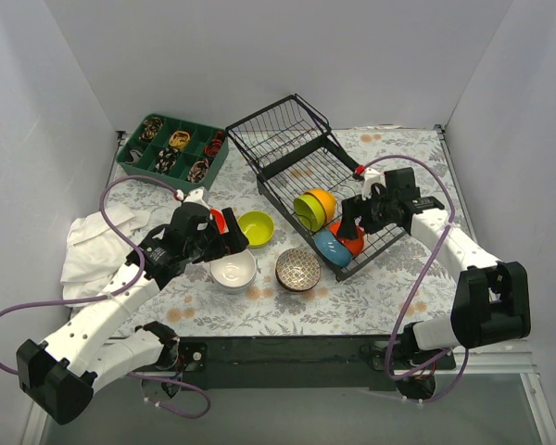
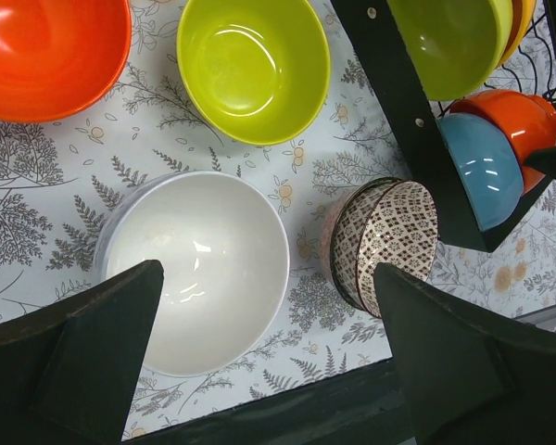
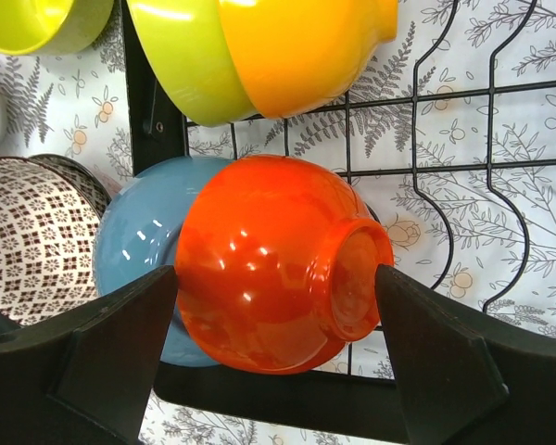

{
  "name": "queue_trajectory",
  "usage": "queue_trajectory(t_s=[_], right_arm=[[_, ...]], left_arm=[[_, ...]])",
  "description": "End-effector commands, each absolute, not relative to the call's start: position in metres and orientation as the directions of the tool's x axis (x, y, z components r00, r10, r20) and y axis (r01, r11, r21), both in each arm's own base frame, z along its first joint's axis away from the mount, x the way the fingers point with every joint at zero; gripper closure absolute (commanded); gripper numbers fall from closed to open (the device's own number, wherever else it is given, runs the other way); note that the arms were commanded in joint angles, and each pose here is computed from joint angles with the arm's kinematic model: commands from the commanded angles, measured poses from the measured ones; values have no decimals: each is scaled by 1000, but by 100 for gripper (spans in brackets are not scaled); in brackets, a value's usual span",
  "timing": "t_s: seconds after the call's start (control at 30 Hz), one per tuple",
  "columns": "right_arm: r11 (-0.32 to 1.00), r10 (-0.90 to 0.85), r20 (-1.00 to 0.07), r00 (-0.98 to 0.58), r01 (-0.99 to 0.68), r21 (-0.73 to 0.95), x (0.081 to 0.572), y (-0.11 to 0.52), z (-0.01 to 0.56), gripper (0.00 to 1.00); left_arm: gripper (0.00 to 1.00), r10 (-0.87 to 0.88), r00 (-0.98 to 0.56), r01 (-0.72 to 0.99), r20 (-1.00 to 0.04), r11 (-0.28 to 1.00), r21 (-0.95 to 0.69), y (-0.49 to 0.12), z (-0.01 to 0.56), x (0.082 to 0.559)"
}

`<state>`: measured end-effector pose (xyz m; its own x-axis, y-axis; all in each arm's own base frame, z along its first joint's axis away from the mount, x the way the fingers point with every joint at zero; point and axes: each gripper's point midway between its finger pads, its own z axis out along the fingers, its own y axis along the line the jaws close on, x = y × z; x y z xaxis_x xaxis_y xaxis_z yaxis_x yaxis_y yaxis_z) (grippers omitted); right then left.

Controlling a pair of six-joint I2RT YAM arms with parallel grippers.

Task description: Unload the bowls from the dish rack

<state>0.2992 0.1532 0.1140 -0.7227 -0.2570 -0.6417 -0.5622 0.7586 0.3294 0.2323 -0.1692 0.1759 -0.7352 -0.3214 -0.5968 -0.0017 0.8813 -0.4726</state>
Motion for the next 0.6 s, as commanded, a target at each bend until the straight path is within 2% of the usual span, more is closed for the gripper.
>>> queue_trajectory(t_s=[0.0, 0.57], right_arm=[[772, -327, -652, -684, -592, 233, 298, 146, 124, 5], [788, -397, -619, -677, -598, 148, 300, 145, 114, 5]], left_arm=[[2, -321, -737, 11, -594, 874, -486, -171, 177, 231], [2, -313, -740, 24, -595, 872, -489, -174, 176, 232]])
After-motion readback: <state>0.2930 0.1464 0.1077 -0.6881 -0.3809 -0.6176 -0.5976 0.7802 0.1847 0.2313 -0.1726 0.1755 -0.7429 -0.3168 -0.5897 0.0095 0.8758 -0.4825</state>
